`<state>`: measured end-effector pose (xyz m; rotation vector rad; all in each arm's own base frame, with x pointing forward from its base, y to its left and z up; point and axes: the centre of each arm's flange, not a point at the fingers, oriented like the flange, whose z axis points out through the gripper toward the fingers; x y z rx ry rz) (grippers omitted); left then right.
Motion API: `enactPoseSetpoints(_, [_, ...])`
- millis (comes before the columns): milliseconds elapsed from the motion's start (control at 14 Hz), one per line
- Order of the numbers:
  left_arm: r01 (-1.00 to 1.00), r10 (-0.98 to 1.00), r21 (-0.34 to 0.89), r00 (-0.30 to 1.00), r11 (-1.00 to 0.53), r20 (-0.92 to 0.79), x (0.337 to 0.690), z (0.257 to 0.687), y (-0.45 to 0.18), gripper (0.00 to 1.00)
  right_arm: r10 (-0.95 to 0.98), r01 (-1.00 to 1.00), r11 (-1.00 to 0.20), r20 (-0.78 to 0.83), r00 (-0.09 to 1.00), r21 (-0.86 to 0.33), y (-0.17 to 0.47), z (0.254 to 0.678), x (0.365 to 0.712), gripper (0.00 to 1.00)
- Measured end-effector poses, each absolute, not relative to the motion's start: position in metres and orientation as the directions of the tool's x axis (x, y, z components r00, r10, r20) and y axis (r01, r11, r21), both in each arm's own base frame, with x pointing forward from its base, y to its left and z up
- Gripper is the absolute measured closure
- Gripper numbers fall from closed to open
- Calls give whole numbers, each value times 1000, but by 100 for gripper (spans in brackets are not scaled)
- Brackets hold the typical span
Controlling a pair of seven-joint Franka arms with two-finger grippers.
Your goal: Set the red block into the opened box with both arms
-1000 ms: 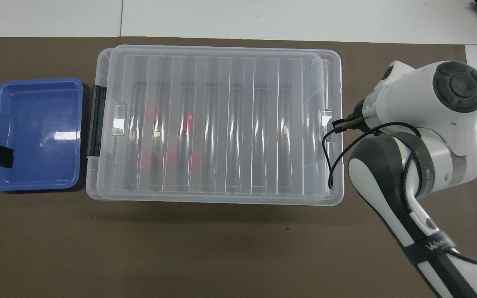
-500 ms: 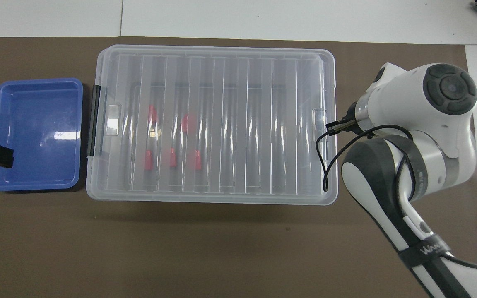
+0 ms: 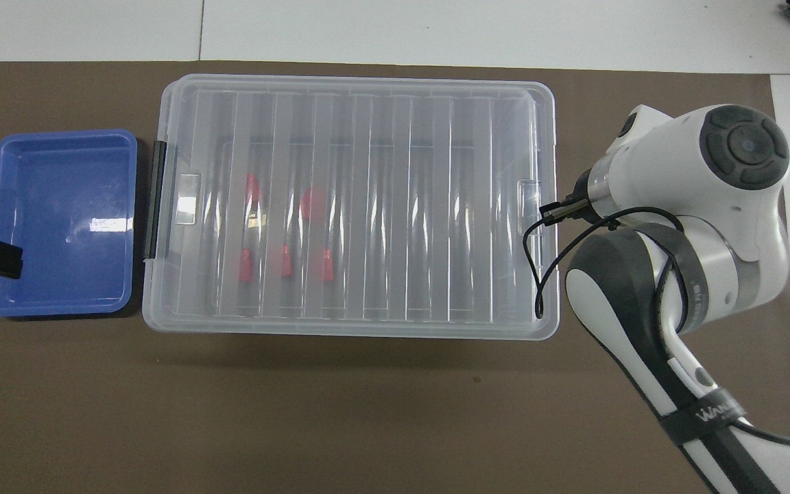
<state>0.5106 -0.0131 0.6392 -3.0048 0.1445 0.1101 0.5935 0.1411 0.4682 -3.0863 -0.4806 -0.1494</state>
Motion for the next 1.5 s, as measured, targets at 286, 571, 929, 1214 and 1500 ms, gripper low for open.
enactPoseSetpoints(286, [-100, -91, -127, 993, -987, -80, 511, 639, -13, 0, 304, 306, -952, 97, 948, 0, 142, 469, 593, 99])
enactPoseSetpoints(571, [-100, -90, -127, 993, -987, -80, 511, 639, -13, 0, 306, 307, -952, 93, 948, 1, 143, 474, 592, 99])
enactPoseSetpoints(929, [-100, -90, -127, 993, -987, -80, 510, 639, -13, 0, 234, 234, -972, 78, 969, 12, 126, 510, 577, 99])
enactPoseSetpoints(1214, [-100, -90, -127, 993, -987, -80, 510, 639, -13, 0, 108, 106, -994, 67, 992, 21, 80, 540, 566, 70])
enactPoseSetpoints(1500, [-100, -90, -127, 993, -987, -80, 510, 639, -13, 0, 0, -1, -1000, 50, 999, 23, 23, 567, 558, 27])
